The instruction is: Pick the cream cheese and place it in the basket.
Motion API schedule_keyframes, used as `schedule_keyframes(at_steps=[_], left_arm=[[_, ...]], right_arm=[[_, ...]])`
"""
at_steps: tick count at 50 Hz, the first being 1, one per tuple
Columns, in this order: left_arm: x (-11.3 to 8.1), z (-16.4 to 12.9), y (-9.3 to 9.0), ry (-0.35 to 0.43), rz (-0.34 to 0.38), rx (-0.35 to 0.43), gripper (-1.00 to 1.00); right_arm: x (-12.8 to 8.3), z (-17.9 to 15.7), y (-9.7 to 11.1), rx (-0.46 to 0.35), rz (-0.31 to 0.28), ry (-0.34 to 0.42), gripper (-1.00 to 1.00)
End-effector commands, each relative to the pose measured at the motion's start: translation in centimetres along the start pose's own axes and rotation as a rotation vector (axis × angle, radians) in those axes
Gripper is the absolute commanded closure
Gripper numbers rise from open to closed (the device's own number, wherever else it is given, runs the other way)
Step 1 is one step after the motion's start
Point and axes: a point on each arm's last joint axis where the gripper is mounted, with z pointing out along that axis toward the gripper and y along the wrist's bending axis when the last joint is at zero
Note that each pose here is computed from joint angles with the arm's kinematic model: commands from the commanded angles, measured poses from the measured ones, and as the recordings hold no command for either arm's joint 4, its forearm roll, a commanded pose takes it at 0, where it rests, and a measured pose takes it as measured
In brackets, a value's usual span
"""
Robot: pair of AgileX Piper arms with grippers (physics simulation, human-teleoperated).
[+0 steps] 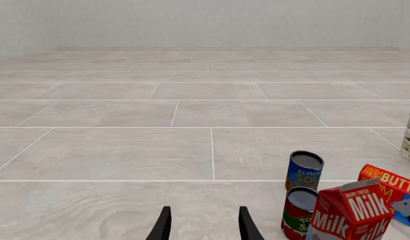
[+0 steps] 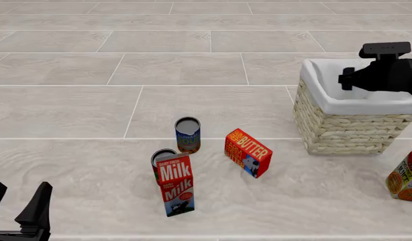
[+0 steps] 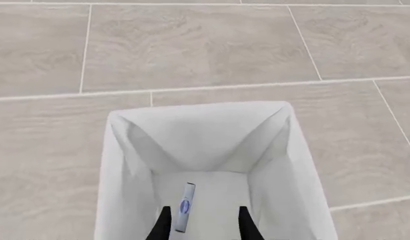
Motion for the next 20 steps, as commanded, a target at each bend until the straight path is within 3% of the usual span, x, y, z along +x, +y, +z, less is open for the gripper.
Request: schedule_keyframes(at_steps=[1,20], left_arm=[[0.0,0.0,0.0,0.000,0.000,0.000,-1.00],[0.0,0.0,0.0,0.000,0.000,0.000,-1.00]], right_arm=[[0.2,-0.3,0.3,-0.005,-0.013,0.004,-1.00],[0.3,-4.5,1.0,-0.016,-0.042,-0.037,-1.00]])
